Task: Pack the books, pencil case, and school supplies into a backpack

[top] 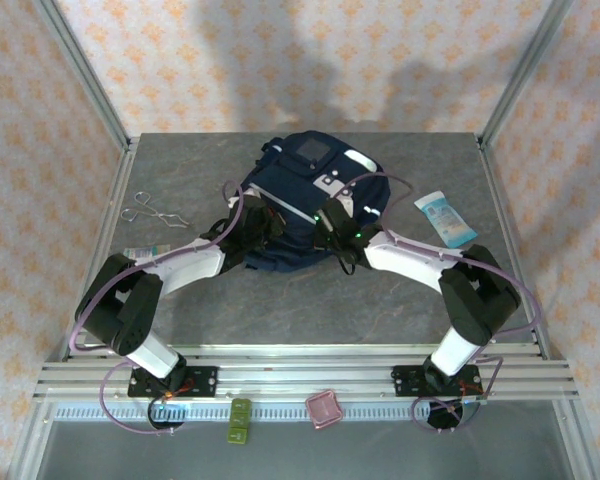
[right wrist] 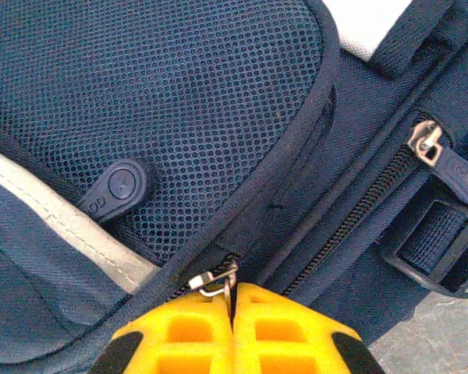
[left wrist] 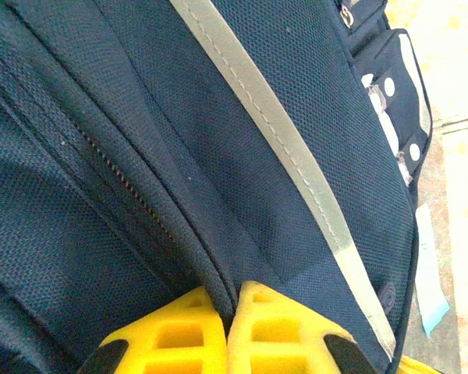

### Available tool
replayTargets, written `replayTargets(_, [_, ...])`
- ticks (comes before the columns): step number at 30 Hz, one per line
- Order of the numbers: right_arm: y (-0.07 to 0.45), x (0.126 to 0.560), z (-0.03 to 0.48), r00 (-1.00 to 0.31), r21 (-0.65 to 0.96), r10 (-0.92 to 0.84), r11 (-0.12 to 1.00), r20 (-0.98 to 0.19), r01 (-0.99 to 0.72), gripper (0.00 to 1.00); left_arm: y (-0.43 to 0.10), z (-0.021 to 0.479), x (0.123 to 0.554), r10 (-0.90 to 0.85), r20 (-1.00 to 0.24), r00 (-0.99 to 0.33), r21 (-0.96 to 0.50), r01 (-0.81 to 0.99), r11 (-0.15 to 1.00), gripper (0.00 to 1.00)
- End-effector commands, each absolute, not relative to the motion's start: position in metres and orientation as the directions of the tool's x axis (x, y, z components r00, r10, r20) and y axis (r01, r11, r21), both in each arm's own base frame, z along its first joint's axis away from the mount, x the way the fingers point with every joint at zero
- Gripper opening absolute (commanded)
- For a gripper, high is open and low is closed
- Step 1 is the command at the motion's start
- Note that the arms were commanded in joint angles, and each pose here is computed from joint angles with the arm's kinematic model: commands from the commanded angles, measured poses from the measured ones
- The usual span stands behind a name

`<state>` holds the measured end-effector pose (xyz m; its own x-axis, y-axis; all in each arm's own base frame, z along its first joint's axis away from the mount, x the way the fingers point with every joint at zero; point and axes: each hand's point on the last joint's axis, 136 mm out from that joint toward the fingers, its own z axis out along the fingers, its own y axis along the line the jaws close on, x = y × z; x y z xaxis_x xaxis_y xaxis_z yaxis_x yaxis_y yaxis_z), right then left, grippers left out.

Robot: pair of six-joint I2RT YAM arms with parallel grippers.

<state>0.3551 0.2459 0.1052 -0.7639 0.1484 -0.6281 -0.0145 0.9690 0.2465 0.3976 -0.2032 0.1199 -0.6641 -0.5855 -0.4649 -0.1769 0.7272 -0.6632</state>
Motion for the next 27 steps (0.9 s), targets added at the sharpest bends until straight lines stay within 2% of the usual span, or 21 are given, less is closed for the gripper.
replayTargets(1, [0.194,0.386,0.132,-0.651,0.163,0.233,0.972,-0.723,0.166,0.0,-0.17,0.126,0.429,-0.566,-0.563,-0.602,-0.574,-0.209,0.792,0.0])
replayTargets(10, [0.221,0.406,0.139,-0.659,0.216,0.239,0.969,-0.714,0.117,0.0,-0.152,0.14,0.482,-0.531,-0.629,-0.568,-0.497,-0.232,0.836,0.0])
replayTargets(12, [0.226,0.407,0.142,-0.668,0.23,0.24,0.967,-0.704,0.105,0.05,-0.149,0.143,0.484,-0.523,-0.632,-0.572,-0.476,-0.245,0.844,0.0])
replayTargets(13, [0.229,0.407,0.143,-0.674,0.237,0.236,0.967,-0.699,0.093,0.13,-0.148,0.146,0.483,-0.52,-0.635,-0.571,-0.474,-0.243,0.846,0.06])
replayTargets(15, [0.23,0.405,0.152,-0.671,0.25,0.238,0.965,-0.702,0.079,0.32,-0.146,0.156,0.478,-0.519,-0.644,-0.562,-0.48,-0.231,0.846,0.32])
replayTargets(17, [0.229,0.404,0.163,-0.656,0.258,0.238,0.964,-0.716,0.069,0.47,-0.141,0.167,0.47,-0.515,-0.662,-0.545,-0.477,-0.224,0.85,0.48])
replayTargets(20, [0.221,0.406,0.181,-0.624,0.262,0.247,0.963,-0.741,0.069,0.63,-0.13,0.186,0.46,-0.493,-0.698,-0.519,-0.45,-0.218,0.866,0.62])
replayTargets(22, [0.211,0.409,0.191,-0.603,0.261,0.258,0.962,-0.755,0.083,0.69,-0.12,0.199,0.454,-0.479,-0.725,-0.496,-0.428,-0.222,0.876,0.72])
replayTargets(25, [0.186,0.417,0.202,-0.567,0.255,0.286,0.957,-0.772,0.136,0.79,-0.103,0.221,0.446,-0.472,-0.759,-0.45,-0.411,-0.232,0.882,0.99])
replayTargets(26, [0.175,0.419,0.207,-0.549,0.258,0.302,0.953,-0.779,0.158,0.96,-0.098,0.227,0.444,-0.445,-0.779,-0.441,-0.385,-0.224,0.895,0.99])
replayTargets(27, [0.166,0.421,0.211,-0.535,0.262,0.316,0.949,-0.784,0.176,1.0,-0.092,0.232,0.442,-0.435,-0.791,-0.43,-0.372,-0.228,0.9,0.99])
